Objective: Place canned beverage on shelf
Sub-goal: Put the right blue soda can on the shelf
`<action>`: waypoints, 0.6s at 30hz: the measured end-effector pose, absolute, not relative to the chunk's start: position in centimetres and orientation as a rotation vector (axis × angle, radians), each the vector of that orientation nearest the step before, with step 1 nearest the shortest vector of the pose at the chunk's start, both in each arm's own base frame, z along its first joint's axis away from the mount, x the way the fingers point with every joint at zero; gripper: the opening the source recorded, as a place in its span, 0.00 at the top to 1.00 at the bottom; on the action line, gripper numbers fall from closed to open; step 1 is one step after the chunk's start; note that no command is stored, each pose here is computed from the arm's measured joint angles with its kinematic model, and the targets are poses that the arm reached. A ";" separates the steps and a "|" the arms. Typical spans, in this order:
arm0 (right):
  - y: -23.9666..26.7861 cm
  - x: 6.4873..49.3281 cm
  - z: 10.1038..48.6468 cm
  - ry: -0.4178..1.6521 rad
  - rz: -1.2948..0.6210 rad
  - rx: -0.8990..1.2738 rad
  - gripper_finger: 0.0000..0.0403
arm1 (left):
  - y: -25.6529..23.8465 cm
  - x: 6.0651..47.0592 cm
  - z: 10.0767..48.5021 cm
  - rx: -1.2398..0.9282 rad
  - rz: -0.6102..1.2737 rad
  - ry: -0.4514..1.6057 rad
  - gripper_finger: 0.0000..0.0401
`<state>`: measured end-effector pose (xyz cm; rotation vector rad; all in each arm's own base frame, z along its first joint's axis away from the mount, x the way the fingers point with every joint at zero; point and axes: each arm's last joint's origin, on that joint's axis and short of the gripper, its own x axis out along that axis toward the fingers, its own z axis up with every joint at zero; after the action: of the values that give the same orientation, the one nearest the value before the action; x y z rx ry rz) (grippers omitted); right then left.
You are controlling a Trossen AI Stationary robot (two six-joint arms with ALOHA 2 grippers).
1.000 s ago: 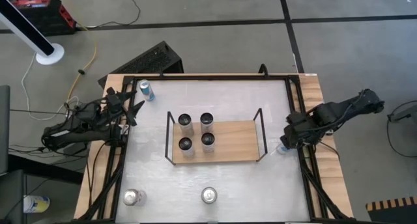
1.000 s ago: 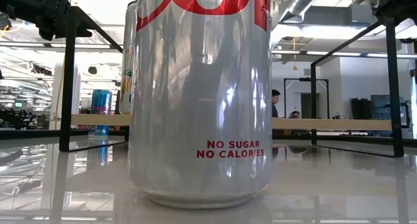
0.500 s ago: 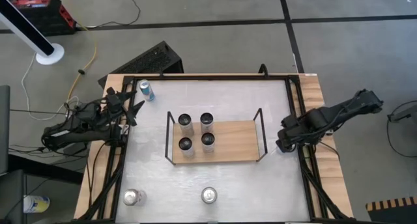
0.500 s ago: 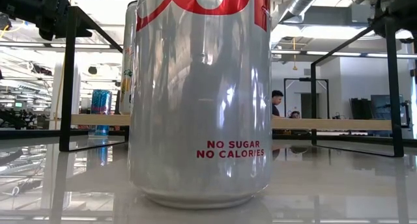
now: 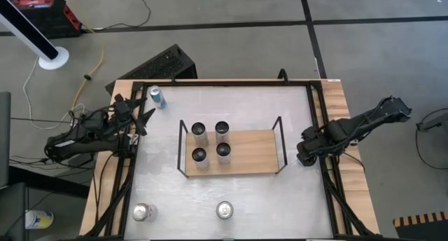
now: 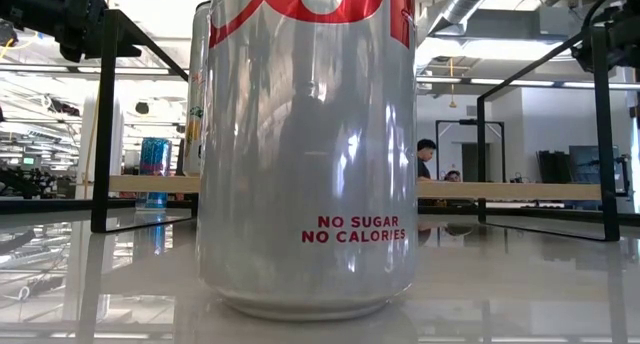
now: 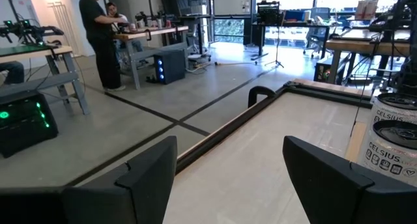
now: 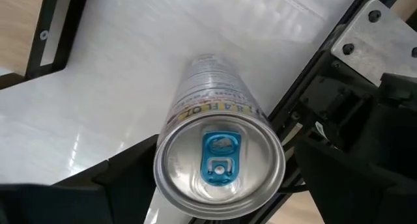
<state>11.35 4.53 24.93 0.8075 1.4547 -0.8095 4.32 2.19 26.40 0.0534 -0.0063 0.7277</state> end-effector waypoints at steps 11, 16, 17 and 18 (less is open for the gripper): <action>4.5 11.4 24.9 1.445 -0.788 0.768 0.29 | 2.2 4.3 26.4 0.053 0.728 -0.006 0.34; 4.2 11.4 25.7 1.386 -0.821 0.721 0.35 | 2.2 4.3 26.4 0.054 0.728 -0.006 0.34; 4.2 11.4 26.0 1.372 -0.832 0.708 0.35 | 2.2 4.3 26.4 0.053 0.728 -0.006 0.34; 4.1 11.4 26.3 1.352 -0.842 0.692 0.35 | 2.2 4.3 26.4 0.053 0.728 -0.006 0.34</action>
<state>11.38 4.08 26.25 0.6919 1.3517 -0.8421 4.32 2.19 26.41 0.0534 -0.0062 0.7277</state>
